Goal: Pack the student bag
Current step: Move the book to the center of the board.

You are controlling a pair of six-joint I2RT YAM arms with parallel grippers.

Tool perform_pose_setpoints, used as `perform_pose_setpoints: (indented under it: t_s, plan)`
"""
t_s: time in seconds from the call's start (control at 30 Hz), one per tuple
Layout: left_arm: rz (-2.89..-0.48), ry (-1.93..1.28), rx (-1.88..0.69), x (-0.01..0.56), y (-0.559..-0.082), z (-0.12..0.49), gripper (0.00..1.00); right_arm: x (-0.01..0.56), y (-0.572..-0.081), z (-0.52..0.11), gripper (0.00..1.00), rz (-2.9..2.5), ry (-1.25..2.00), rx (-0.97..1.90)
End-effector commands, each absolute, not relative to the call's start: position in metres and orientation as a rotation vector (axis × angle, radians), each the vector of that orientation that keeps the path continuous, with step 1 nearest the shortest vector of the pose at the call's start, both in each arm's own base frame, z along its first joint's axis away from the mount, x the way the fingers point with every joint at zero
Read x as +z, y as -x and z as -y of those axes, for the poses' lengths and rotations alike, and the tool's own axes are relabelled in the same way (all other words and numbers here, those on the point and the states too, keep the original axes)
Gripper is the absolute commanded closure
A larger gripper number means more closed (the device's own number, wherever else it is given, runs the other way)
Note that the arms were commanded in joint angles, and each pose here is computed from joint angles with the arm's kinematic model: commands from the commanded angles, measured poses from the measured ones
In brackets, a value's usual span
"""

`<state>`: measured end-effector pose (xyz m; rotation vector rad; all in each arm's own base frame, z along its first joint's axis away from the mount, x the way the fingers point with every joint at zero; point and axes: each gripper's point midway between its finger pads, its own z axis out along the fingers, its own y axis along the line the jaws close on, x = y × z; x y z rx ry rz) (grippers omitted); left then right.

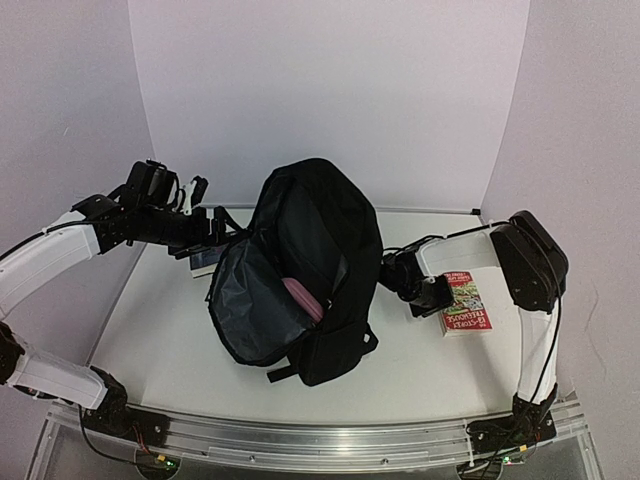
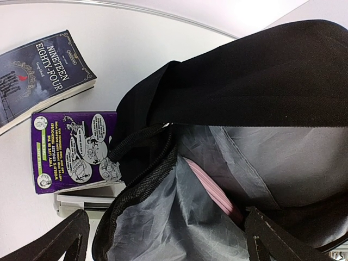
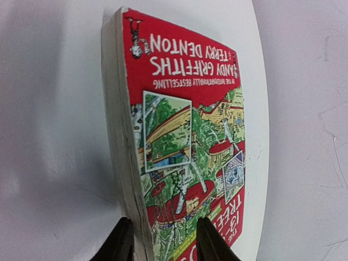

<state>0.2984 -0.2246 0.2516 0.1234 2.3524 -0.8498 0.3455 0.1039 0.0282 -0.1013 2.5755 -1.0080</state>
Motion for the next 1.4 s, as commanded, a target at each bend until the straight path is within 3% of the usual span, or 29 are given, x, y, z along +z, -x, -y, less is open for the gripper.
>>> perform_pose_setpoints:
  t_s: [0.0, 0.7, 1.37]
  plan:
    - [-2.278, -0.128, -0.878, 0.277, -0.305, 0.227, 0.0, 0.053, -0.353, -0.098, 0.6, -2.5, 0.088, -1.082]
    - [-2.27, -0.128, -0.879, 0.281, -0.304, 0.226, 0.0, 0.029, -0.346, -0.082, 0.56, -2.556, 0.09, -1.112]
    - [-2.267, -0.124, -0.874, 0.282, -0.305, 0.225, 0.0, 0.075, -0.364, -0.042, 0.58, -2.467, -0.037, -1.182]
